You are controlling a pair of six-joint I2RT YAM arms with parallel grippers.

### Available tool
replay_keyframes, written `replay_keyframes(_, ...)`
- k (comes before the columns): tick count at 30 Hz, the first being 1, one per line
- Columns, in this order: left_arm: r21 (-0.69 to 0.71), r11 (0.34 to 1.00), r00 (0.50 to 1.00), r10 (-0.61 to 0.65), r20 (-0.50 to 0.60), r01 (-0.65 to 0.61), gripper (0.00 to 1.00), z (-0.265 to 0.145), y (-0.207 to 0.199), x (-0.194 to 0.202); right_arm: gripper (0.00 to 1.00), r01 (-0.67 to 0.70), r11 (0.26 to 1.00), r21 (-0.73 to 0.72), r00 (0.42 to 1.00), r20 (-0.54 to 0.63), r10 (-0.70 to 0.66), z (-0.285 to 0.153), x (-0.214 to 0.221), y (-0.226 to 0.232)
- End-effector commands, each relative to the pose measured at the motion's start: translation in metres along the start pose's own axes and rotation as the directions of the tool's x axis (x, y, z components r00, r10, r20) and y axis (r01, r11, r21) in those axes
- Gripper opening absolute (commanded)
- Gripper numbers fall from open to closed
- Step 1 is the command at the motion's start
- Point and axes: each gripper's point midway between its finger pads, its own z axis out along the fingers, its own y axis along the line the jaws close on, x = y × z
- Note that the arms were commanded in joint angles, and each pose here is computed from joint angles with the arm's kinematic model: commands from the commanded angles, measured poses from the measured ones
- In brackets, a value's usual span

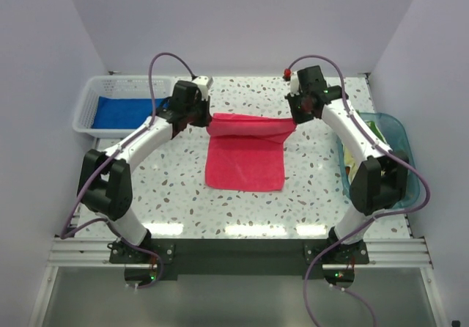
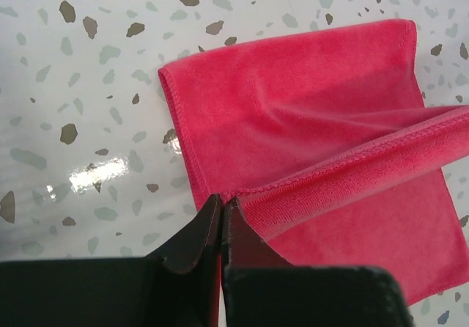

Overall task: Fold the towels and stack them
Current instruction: Fold the towel

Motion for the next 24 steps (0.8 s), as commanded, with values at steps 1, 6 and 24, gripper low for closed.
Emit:
replay_keyframes(1, -0.074, 0.997, 0.997, -0.005, 0.076, 0.011, 0.00, -0.026, 0.014, -0.036, 0.00, -0.007, 0.994, 0.108, 0.999, 0.040, 0.003, -0.033, -0.019, -0.026)
replay_keyframes(6, -0.134, 0.991, 0.995, 0.003, 0.100, 0.010, 0.00, -0.044, 0.021, -0.049, 0.00, 0.061, 0.990, 0.127, 0.994, 0.079, -0.071, -0.057, -0.036, -0.027)
replay_keyframes(24, -0.090, 0.988, 0.969, -0.143, -0.201, 0.127, 0.00, -0.040, 0.016, 0.111, 0.00, 0.093, 0.991, 0.097, 0.962, -0.266, -0.064, -0.014, 0.088, 0.010)
